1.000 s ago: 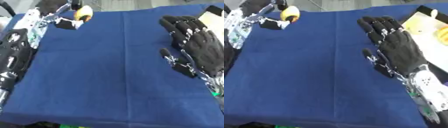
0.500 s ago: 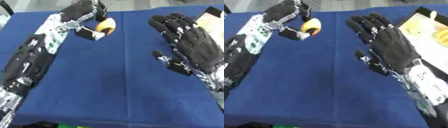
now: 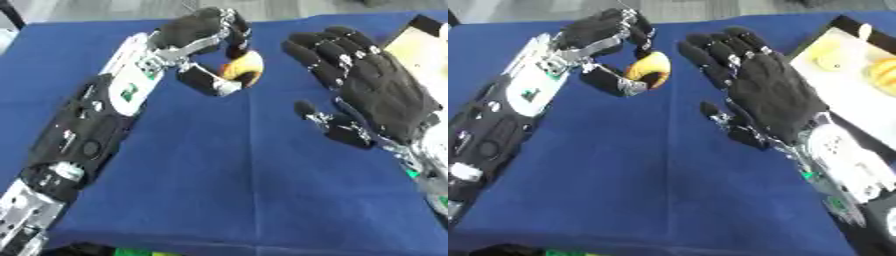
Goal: Pick up the objects with one hand, pass them to the other hand, and then place them into the box on the other side of the table.
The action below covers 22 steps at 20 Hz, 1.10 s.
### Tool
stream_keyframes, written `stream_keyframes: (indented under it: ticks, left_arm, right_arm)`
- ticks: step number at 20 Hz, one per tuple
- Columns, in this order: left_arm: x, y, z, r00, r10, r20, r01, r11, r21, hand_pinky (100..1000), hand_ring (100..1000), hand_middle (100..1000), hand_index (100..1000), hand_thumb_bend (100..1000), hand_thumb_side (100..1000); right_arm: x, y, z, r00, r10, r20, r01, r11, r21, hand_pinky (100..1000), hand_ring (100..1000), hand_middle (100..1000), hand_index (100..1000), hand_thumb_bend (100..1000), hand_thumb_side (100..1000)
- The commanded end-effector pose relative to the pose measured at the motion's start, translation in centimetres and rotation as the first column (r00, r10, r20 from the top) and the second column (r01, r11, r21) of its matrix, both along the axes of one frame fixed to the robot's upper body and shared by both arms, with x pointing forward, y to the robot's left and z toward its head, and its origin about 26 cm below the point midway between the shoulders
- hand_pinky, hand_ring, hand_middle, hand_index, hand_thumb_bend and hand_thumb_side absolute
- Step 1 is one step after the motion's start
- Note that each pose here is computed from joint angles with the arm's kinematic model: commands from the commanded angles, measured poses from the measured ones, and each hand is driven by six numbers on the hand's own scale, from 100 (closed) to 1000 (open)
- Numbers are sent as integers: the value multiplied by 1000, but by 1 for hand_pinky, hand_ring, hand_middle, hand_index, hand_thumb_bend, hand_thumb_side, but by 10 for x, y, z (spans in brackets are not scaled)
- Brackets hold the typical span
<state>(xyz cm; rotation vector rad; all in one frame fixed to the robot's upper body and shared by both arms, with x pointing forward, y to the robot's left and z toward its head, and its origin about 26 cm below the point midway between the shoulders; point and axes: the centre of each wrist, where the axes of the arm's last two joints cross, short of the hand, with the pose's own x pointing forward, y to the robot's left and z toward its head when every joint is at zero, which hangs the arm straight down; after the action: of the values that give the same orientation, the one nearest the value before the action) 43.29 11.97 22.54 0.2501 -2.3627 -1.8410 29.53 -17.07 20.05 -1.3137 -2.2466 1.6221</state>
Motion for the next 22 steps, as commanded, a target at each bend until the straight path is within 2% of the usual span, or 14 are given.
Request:
stream_keyframes:
  ticks: [1,10,22]
  left_arm:
    - [-8,-7,13,999,-49,12,49,999,3,568,348,322,382,100,247]
    - [-20,-21,16,992,-124,-28,124,992,26,567,346,319,380,100,247]
    - [-27,-32,19,986,-156,-51,156,988,-9,564,342,315,376,100,251]
  right_arm:
    - [-3,-2,8,1000,5,29,-5,1000,-4,860,833,880,997,369,100]
    - [-3,0,8,999,14,30,-14,1000,12,846,823,865,972,338,100]
    - [-4,3,6,999,34,1,-34,999,35,826,808,826,913,253,100]
